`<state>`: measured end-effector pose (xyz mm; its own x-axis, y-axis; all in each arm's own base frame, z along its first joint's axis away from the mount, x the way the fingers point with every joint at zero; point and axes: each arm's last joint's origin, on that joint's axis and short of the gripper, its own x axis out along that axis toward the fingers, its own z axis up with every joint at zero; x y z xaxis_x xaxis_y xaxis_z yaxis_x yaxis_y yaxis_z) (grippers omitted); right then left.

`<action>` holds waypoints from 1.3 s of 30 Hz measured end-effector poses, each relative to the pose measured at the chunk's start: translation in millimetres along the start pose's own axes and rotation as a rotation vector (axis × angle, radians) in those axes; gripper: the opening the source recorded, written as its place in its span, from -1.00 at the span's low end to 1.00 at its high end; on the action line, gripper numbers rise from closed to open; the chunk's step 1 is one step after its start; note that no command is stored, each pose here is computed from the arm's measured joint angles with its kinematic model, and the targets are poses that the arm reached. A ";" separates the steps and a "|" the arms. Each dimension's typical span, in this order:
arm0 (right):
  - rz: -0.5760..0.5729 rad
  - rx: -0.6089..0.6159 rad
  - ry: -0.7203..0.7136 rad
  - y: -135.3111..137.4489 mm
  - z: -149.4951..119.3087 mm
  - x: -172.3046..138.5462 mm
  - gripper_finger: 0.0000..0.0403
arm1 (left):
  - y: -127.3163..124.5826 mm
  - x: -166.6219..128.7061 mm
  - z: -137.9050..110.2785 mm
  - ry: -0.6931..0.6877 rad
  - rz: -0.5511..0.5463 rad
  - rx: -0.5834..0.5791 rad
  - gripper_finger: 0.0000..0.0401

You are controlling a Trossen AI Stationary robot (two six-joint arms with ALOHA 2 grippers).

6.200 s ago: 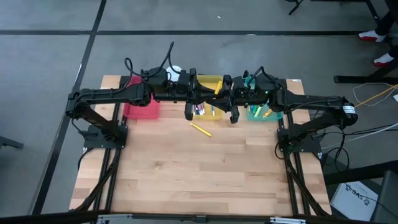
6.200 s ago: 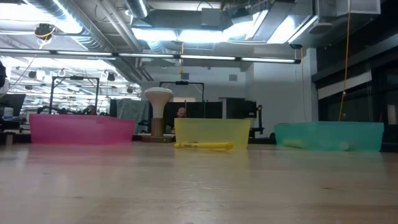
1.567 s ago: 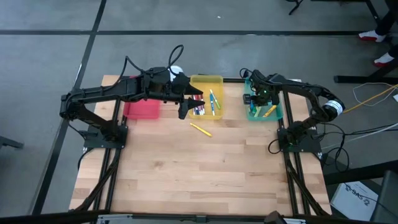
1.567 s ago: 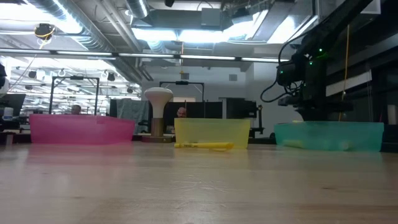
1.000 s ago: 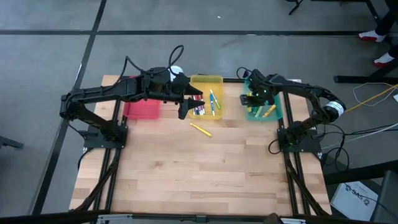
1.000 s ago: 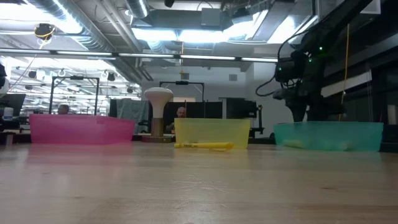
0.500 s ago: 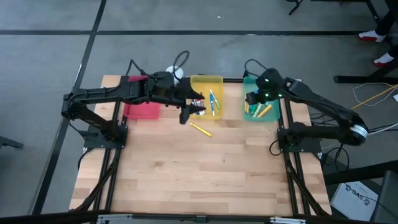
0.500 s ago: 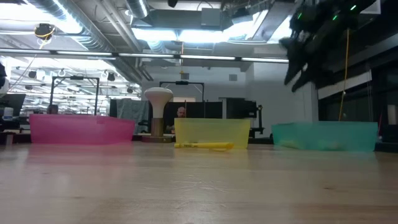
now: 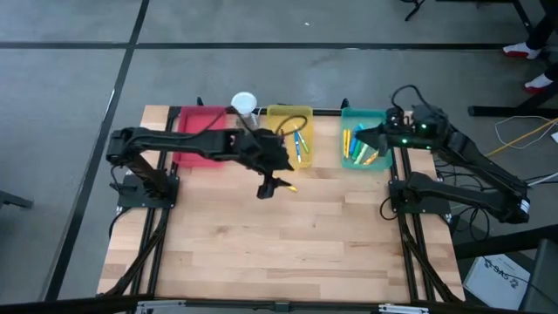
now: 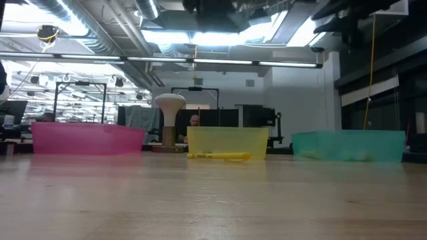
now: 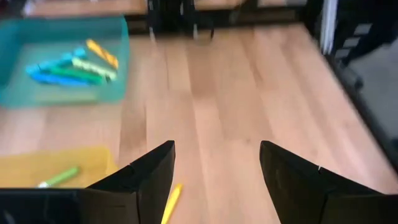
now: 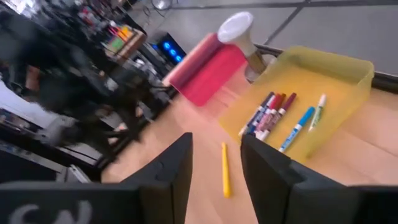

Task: Pick & Place Markers
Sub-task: Put the yellow pen into the red bin

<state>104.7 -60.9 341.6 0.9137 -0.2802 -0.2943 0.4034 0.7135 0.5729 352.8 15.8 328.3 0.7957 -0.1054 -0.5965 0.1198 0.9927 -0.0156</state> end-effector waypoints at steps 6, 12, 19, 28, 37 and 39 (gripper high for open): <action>0.024 0.034 0.004 3.3 -2.0 -3.0 -0.34 | 4.8 33.4 -20.6 0.158 -0.015 0.077 0.14; 0.011 0.029 0.017 4.3 -3.1 1.9 -0.34 | 9.1 61.8 -38.3 0.273 0.005 0.189 0.14; -0.015 0.019 0.040 4.8 -4.7 10.4 -0.34 | 19.9 87.6 -59.1 0.400 0.040 0.260 0.15; -0.012 0.016 0.093 5.9 -7.5 21.5 -0.34 | 25.4 107.2 -74.7 0.471 0.016 0.367 0.14; -0.013 0.015 0.109 6.1 -8.3 25.0 -0.34 | 38.8 125.4 -93.3 0.534 0.006 0.344 0.13; -0.013 0.015 0.109 6.1 -8.3 25.0 -0.34 | 41.0 129.6 -97.8 0.548 -0.001 0.337 0.13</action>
<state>129.6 -58.2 331.3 0.8980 -0.2167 -0.3829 0.4163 0.7002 0.5800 402.8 48.6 171.8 0.3873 0.0279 -0.9215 0.3708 0.9104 0.1834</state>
